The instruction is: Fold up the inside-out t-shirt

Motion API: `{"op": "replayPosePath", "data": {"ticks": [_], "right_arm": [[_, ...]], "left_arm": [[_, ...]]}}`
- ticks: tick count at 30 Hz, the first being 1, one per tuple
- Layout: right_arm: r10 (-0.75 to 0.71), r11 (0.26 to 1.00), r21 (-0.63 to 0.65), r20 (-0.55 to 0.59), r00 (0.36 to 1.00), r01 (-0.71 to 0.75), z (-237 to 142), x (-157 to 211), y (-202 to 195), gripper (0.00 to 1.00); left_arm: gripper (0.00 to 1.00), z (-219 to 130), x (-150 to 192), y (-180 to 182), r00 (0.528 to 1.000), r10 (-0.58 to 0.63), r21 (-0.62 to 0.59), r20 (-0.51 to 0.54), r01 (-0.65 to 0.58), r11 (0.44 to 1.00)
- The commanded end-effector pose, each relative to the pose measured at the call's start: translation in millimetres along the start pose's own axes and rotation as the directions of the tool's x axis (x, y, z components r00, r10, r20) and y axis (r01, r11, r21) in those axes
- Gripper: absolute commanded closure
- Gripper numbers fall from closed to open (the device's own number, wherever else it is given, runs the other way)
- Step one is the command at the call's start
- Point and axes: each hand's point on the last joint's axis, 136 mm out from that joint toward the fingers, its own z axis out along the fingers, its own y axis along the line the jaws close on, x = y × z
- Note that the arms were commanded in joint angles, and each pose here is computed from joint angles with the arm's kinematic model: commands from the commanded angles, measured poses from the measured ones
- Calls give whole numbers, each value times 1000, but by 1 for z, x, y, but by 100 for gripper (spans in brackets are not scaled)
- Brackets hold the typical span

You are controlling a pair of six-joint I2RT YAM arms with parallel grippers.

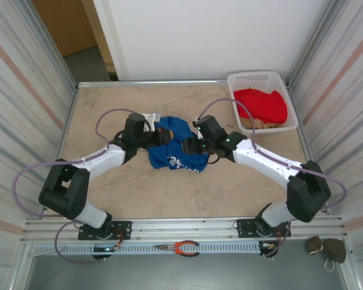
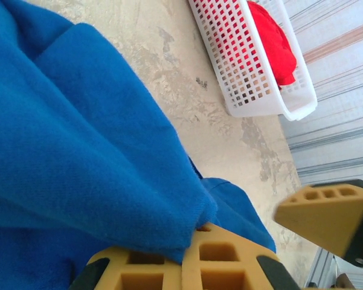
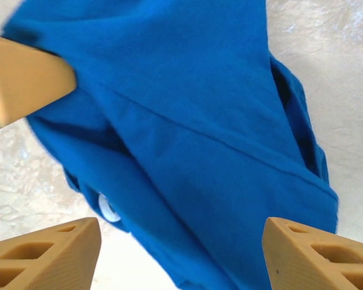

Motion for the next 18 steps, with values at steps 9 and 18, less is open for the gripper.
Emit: {"op": "replayPosePath", "data": {"ticks": [9,18], "right_arm": [[-4,1000,-29,-48,999,2,43,-21,-7,36],[36,989,-144,-43,998,-41,34,-29,6,34]], "left_arm": [[100,-16,-2,-28,997,74,71,13,-75,995],[100,-19,5,-31,996,88,74,-5,-88,993]]}}
